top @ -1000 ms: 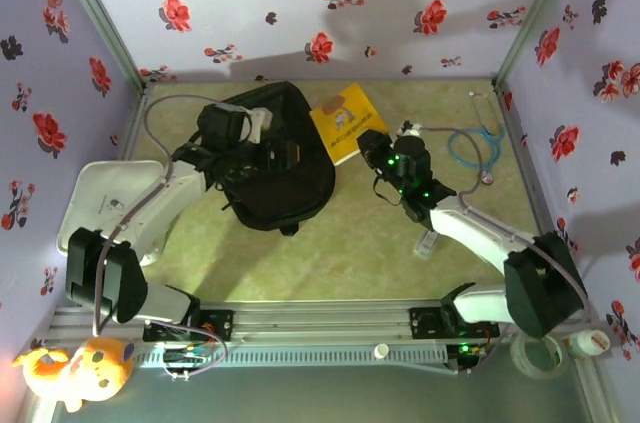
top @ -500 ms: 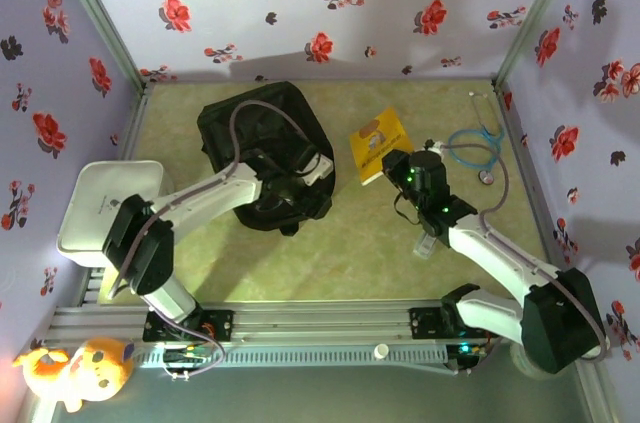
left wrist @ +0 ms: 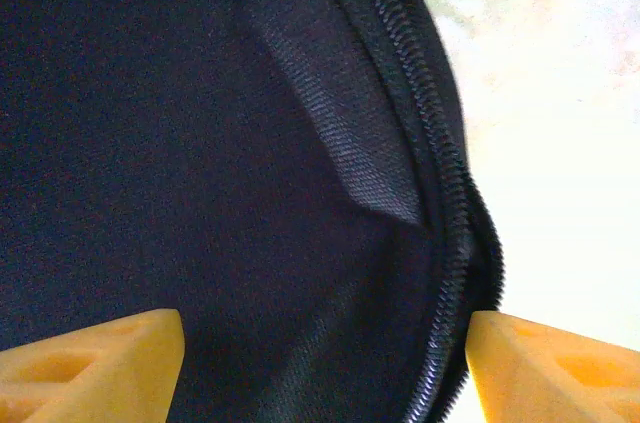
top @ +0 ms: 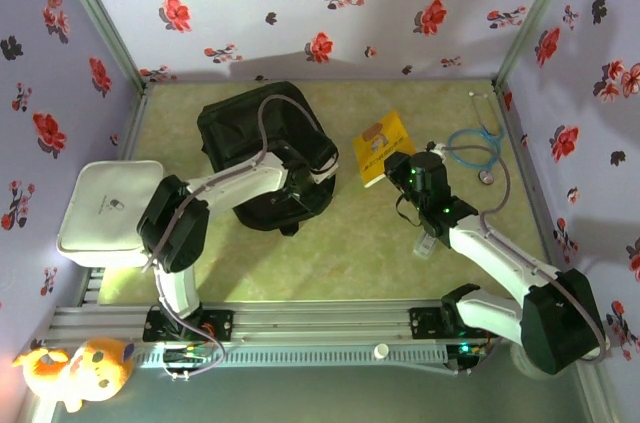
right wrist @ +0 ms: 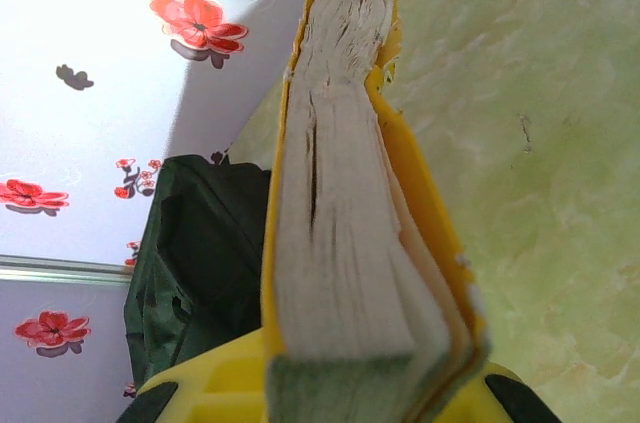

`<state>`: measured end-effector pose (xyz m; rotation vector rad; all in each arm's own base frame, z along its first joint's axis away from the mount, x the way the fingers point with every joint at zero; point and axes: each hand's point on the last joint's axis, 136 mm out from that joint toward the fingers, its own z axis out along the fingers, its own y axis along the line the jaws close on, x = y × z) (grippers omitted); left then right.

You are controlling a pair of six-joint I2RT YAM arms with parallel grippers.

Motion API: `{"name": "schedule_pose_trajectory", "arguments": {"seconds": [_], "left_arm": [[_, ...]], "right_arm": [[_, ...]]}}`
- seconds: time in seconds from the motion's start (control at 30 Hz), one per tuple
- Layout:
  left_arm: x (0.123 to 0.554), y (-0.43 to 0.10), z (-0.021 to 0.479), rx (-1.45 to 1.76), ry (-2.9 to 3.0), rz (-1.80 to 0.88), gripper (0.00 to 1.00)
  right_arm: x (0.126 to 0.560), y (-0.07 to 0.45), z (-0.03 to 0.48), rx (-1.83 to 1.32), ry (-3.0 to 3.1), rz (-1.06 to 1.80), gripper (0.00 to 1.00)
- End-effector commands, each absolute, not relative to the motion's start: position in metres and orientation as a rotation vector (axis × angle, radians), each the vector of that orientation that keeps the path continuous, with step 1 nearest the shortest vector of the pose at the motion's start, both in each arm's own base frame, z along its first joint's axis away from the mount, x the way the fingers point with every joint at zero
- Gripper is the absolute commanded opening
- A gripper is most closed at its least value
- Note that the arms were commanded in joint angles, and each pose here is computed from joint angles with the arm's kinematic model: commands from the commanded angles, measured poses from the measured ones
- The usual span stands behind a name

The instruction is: Pack the student bag

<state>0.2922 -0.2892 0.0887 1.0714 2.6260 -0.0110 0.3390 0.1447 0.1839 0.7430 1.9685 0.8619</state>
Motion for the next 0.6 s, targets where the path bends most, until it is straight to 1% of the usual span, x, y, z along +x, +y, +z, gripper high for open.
{"name": "schedule_pose_trajectory", "arguments": {"seconds": [0.0,0.13,0.27,0.4,0.57], "left_arm": [[0.295,-0.280,0.083,1.112,2.638,0.123,0.76],[0.307,-0.272,0.083,1.069,2.617,0.232,0.75],[0.312,-0.273,0.091,1.013,2.599,0.255,0.72],[0.319,-0.270,0.103,0.982,2.546,0.309,0.65],[0.324,-0.265,0.121,0.945,2.489,0.339,0.51]], "right_arm": [[0.347,0.142,0.211,0.721,1.857,0.904,0.11],[0.348,0.143,0.207,0.727,1.864,0.904,0.11],[0.351,0.145,0.207,0.735,1.861,0.919,0.11],[0.354,0.147,0.207,0.732,1.861,0.926,0.11],[0.354,0.147,0.205,0.739,1.863,0.928,0.11]]}}
